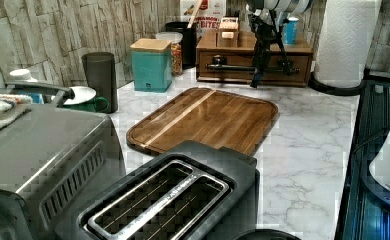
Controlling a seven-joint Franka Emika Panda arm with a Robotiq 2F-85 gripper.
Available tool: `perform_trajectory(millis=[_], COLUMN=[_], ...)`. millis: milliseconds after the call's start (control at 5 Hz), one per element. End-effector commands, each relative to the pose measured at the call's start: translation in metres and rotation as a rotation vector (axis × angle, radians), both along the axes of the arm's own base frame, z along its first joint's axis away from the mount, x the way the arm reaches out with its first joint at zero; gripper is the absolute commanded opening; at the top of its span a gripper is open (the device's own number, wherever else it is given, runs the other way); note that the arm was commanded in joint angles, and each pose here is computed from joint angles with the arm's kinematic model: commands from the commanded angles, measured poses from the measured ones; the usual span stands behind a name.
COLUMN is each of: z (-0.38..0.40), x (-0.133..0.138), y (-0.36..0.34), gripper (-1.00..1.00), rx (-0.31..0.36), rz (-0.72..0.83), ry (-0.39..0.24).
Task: Open the drawer.
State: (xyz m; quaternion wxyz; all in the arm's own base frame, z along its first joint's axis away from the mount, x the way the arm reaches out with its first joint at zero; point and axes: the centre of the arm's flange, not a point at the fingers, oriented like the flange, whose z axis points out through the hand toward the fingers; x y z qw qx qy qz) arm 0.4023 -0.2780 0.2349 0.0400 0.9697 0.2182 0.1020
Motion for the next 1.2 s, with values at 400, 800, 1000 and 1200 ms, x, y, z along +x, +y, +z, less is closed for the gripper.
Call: perform_trajectory(millis=[400, 800, 1000, 1200], z=[0.025, 0.021, 0.025, 0.018], x=[0.003, -0.021, -0.041, -0.054], y=[0.078, 0.144, 0.179, 0.209], gripper=[1.00, 1.00, 1.00, 1.00], rx=[0.071, 0.109, 0.110, 0.132], rz=[0.004, 0.074, 0.101, 0.112], ry=[0.093, 0.117, 0.140, 0.141])
